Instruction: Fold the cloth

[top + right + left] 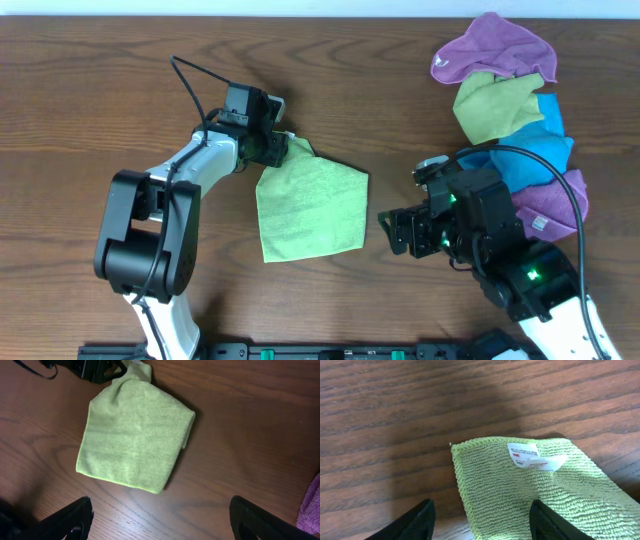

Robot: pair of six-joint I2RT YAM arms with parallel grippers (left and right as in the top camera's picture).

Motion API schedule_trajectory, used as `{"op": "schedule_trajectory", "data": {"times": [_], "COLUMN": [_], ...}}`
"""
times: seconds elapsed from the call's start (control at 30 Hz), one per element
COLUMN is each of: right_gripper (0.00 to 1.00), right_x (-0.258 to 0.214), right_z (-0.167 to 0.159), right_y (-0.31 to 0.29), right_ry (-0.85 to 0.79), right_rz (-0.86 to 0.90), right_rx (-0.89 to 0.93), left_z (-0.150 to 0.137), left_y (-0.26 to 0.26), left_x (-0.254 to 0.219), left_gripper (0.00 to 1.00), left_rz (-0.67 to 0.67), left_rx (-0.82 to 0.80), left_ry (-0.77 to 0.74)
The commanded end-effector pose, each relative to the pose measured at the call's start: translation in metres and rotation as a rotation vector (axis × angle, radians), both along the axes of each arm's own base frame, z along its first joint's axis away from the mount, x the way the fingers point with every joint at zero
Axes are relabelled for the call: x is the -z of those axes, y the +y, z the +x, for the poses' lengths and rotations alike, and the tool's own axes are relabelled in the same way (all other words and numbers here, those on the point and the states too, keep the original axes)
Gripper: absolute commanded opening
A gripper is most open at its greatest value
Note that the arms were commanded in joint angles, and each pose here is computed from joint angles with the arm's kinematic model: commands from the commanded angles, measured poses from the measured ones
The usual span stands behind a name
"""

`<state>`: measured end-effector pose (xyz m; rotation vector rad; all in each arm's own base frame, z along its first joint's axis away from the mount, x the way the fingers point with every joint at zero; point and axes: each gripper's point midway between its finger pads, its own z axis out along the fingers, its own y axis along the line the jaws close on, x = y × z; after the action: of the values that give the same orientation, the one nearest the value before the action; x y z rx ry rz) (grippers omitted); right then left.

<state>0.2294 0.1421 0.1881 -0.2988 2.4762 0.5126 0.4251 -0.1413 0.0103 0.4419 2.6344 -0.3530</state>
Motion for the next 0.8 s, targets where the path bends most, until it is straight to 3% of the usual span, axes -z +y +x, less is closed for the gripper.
{"op": "schedule_trajectory", "data": {"times": [0.0,0.53,0.6,0.73,0.77], "right_gripper": [0.88,0.87,0.87,0.86,0.86], "right_x": [0.000,-0.002,-0.002,-0.002,-0.002], "right_z": [0.003,0.005,0.005,0.005,0.005], "right_y": [-0.003,-0.002,-0.002,-0.002,-0.002], "right_ry": [0.002,-0.009,-0.009,-0.009,-0.010], "right_rz": [0.004,0.009,0.009,0.010,0.010], "right_rx": [0.026,0.026,0.026,0.026,0.026], "left_z": [0.007,-0.001,0.000,0.003,0.006], "left_y": [-0.003,-0.013,-0.013,-0.014,-0.015], "left_x": [-0.003,0.019,0.018,0.016,0.013], "left_gripper": [0.61,0.53,0.43,0.06,0.06], "left_rz": [-0.022,-0.085,-0.086,-0.108,-0.115], "left_rx": [0.001,-0.002,-0.004,-0.048,-0.060], "left_ry": [-0.012,0.062,0.061,0.070,0.068]}}
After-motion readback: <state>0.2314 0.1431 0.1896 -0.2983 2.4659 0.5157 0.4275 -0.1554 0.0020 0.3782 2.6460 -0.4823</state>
